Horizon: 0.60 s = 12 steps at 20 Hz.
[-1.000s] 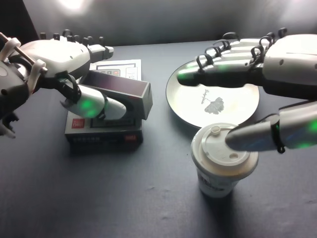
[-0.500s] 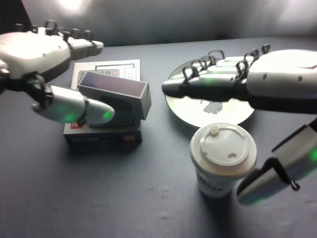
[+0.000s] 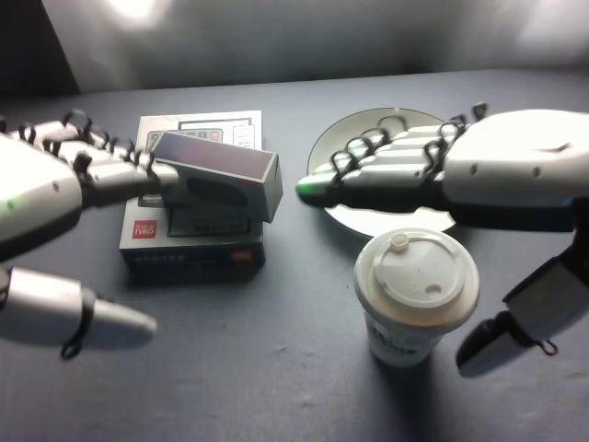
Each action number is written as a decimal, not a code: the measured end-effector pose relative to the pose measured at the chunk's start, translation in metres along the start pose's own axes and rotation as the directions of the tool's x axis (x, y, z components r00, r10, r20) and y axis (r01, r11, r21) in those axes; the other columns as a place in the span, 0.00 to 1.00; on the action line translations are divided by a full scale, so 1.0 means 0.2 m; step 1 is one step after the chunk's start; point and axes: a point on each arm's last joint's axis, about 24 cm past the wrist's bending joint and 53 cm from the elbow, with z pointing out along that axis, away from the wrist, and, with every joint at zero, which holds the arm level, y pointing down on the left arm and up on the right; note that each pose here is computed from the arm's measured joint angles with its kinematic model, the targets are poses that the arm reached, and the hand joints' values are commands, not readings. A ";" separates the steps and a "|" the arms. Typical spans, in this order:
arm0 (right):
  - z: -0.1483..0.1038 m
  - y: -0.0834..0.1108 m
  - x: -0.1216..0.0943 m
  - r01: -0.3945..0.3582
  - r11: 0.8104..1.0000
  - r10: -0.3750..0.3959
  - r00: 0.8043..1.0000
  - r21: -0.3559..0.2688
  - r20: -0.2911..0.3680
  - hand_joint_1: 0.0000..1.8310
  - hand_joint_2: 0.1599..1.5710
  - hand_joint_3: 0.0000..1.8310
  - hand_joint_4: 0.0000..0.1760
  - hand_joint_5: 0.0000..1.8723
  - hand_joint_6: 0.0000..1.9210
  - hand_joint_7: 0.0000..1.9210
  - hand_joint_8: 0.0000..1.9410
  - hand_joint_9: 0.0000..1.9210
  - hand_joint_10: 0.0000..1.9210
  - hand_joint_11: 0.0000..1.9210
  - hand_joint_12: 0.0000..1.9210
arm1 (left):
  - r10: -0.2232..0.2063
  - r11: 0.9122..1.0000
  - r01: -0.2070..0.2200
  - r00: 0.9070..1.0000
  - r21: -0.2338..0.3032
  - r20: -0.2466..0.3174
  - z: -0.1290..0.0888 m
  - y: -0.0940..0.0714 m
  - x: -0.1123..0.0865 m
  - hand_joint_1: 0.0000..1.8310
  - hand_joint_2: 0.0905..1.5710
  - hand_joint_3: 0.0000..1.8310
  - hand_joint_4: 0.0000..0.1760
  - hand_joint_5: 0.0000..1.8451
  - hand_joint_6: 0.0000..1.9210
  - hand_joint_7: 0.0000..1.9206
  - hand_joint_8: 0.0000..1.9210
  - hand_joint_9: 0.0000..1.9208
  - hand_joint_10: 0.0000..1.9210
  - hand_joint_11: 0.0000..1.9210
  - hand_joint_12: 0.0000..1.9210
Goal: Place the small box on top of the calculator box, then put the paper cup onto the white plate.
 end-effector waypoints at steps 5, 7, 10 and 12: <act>0.01 -0.03 -0.01 -0.088 0.996 0.088 0.996 0.002 -0.015 0.68 0.45 0.00 0.00 0.00 0.00 0.00 0.00 0.00 0.00 0.00 0.00 | 0.146 0.977 -0.130 0.985 0.167 -0.087 -0.10 -0.21 0.19 0.17 0.61 0.00 0.00 0.10 0.00 0.11 0.00 0.10 0.00 0.00 0.23; 0.01 -0.07 -0.04 -0.104 0.994 0.104 0.995 0.021 0.000 0.67 0.44 0.00 0.00 0.00 0.00 0.00 0.00 0.00 0.00 0.00 0.00 | 0.174 0.964 -0.152 0.981 0.220 -0.086 -0.12 -0.28 0.22 0.17 0.60 0.00 0.00 0.10 0.00 0.11 0.00 0.11 0.00 0.00 0.25; 0.04 -0.11 0.04 -0.057 0.998 0.059 0.997 0.038 -0.047 0.68 0.44 0.00 0.00 0.00 0.00 0.00 0.00 0.00 0.00 0.00 0.00 | 0.173 0.959 -0.151 0.982 0.241 -0.072 -0.14 -0.30 0.20 0.17 0.60 0.00 0.00 0.10 0.00 0.11 0.00 0.10 0.00 0.00 0.24; 0.05 -0.11 0.09 -0.060 0.998 0.063 0.995 0.035 -0.073 0.68 0.45 0.00 0.00 0.00 0.00 0.00 0.00 0.00 0.00 0.00 0.00 | 0.191 0.952 -0.164 0.978 0.257 -0.082 -0.15 -0.31 0.22 0.17 0.61 0.00 0.00 0.09 0.00 0.11 0.00 0.10 0.00 0.00 0.24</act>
